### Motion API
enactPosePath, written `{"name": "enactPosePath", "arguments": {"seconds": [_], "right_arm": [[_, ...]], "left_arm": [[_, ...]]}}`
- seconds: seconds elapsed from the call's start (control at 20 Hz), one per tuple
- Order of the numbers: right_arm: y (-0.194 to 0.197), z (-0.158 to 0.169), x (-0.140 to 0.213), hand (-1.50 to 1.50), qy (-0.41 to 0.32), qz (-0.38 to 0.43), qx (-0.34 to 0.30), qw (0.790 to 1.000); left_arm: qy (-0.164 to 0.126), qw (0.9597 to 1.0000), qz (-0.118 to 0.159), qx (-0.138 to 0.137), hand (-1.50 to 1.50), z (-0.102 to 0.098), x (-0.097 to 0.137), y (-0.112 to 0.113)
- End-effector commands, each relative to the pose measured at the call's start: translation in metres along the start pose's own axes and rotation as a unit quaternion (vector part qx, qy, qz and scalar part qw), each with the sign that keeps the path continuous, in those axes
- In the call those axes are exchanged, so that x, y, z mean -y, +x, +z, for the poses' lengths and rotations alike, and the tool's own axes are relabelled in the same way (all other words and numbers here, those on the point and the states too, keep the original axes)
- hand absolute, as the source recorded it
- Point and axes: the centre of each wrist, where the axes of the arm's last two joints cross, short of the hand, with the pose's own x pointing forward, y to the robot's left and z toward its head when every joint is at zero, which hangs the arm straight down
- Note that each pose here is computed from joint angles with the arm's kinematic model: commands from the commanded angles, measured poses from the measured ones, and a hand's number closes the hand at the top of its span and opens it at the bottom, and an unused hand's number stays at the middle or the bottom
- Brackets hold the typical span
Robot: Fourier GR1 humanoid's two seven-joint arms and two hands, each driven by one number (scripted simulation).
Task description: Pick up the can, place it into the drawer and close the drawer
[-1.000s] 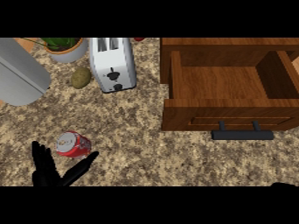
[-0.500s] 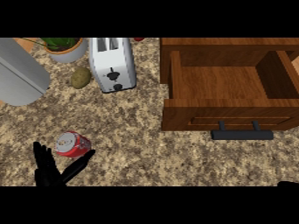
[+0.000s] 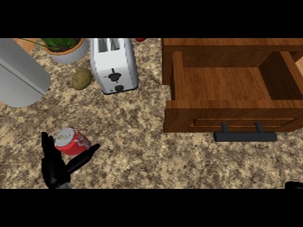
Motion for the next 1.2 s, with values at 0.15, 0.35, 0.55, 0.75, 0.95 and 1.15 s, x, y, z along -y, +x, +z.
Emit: {"name": "enactPosePath", "arguments": {"seconds": [0.15,0.35,0.55,0.75,0.95,1.15], "right_arm": [[0.018,0.006,-0.007,-1.50,-0.011,0.003,0.005,1.000],[0.007,-0.001,-0.001,-1.50,0.000,-0.002,0.000,1.000],[0.010,-0.001,-0.002,-1.50,-0.015,0.008,0.005,1.000],[0.013,-0.008,-0.006,-1.50,-0.014,0.018,0.007,1.000],[0.003,-0.002,-0.009,-1.50,-0.004,0.012,0.009,1.000],[0.007,-0.006,-0.008,-1.50,-0.004,0.011,0.024,1.000]], "left_arm": [[-0.056,0.9981,0.024,-0.001,1.50,-0.034,0.004,0.013],[-0.078,0.9957,0.050,0.004,1.50,-0.038,0.024,0.010],[-0.081,0.9951,0.049,0.027,1.50,-0.049,0.024,0.022],[-0.096,0.9926,0.062,0.039,1.50,-0.041,0.033,0.010],[-0.178,0.9806,0.067,0.046,1.50,-0.048,0.067,0.037],[-0.314,0.9460,0.063,0.048,1.50,-0.055,0.110,0.059]]}}
